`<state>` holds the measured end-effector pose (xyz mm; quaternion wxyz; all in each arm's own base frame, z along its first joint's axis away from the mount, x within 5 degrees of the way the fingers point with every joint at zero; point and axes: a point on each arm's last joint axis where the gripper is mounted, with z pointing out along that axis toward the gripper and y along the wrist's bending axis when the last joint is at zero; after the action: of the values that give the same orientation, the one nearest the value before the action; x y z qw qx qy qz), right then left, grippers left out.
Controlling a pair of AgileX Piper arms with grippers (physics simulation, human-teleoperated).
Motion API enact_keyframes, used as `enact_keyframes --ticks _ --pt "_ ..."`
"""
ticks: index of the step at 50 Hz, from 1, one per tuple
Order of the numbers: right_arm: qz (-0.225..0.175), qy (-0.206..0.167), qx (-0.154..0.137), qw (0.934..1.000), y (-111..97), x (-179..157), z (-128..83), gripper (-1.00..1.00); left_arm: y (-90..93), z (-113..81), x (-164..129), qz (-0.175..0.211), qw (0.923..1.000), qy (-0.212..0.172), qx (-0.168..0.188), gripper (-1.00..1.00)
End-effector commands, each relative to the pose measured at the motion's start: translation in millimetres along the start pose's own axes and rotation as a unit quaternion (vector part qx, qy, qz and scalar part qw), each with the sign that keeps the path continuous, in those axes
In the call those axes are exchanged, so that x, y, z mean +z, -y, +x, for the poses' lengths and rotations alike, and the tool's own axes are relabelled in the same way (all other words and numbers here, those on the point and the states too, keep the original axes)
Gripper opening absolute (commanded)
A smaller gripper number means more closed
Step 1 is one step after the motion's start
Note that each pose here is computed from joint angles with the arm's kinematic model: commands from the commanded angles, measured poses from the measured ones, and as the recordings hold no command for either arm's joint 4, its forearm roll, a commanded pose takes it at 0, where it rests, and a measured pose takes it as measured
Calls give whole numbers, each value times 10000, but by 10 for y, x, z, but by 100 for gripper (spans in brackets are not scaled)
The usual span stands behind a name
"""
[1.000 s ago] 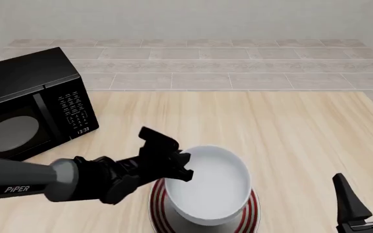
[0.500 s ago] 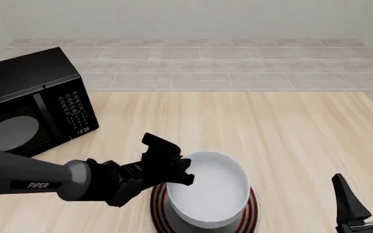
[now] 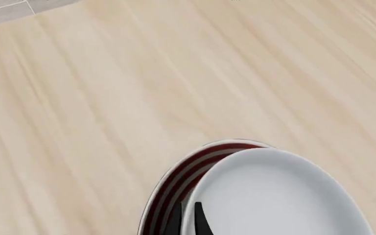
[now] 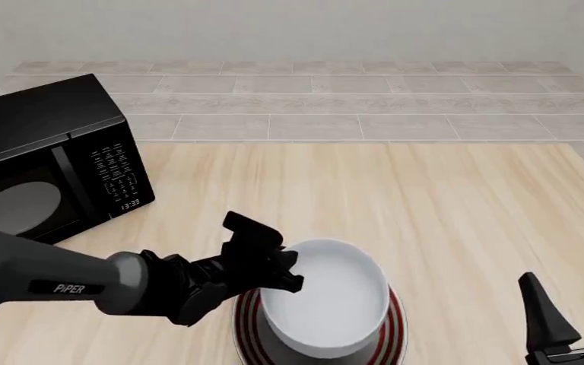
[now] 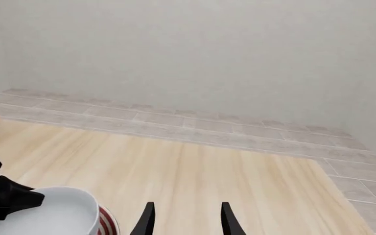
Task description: Pick up the white bowl and put it on the plate.
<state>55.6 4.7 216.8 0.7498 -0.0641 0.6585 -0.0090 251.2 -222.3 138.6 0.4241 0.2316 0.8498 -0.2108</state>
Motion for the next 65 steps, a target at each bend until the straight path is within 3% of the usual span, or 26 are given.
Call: enact_keyframes --ticks 1,18,19,21,32,42,47,55,65 --pt "-8 -18 12 10000 -1 0 4 100 -4 16 43 -14 10000 2 -17 -100" --pt "-1 -19 0 10000 0 0 4 100 56 18 44 57 10000 -14 58 -100" --pt "-5 -23 4 10000 -1 0 5 100 53 -16 3 59 10000 50 15 100" --pt "2 -23 -3 10000 0 0 5 100 136 -61 -60 174 9996 165 133 100" --pt "0 -12 -24 10000 0 0 2 100 89 -277 -410 144 9977 629 204 100" --pt "-4 -9 -9 10000 -1 0 2 100 100 -695 -1357 148 9855 1618 489 100" --pt "0 -13 -23 10000 0 0 4 100 90 -833 -1782 122 9797 1962 405 100" --pt "-1 -30 -22 10000 0 0 7 100 -23 -891 -2267 -155 9708 2375 304 100" --pt "-39 -28 -24 10000 -5 0 7 100 -134 -858 -2640 -512 9617 2688 165 100"
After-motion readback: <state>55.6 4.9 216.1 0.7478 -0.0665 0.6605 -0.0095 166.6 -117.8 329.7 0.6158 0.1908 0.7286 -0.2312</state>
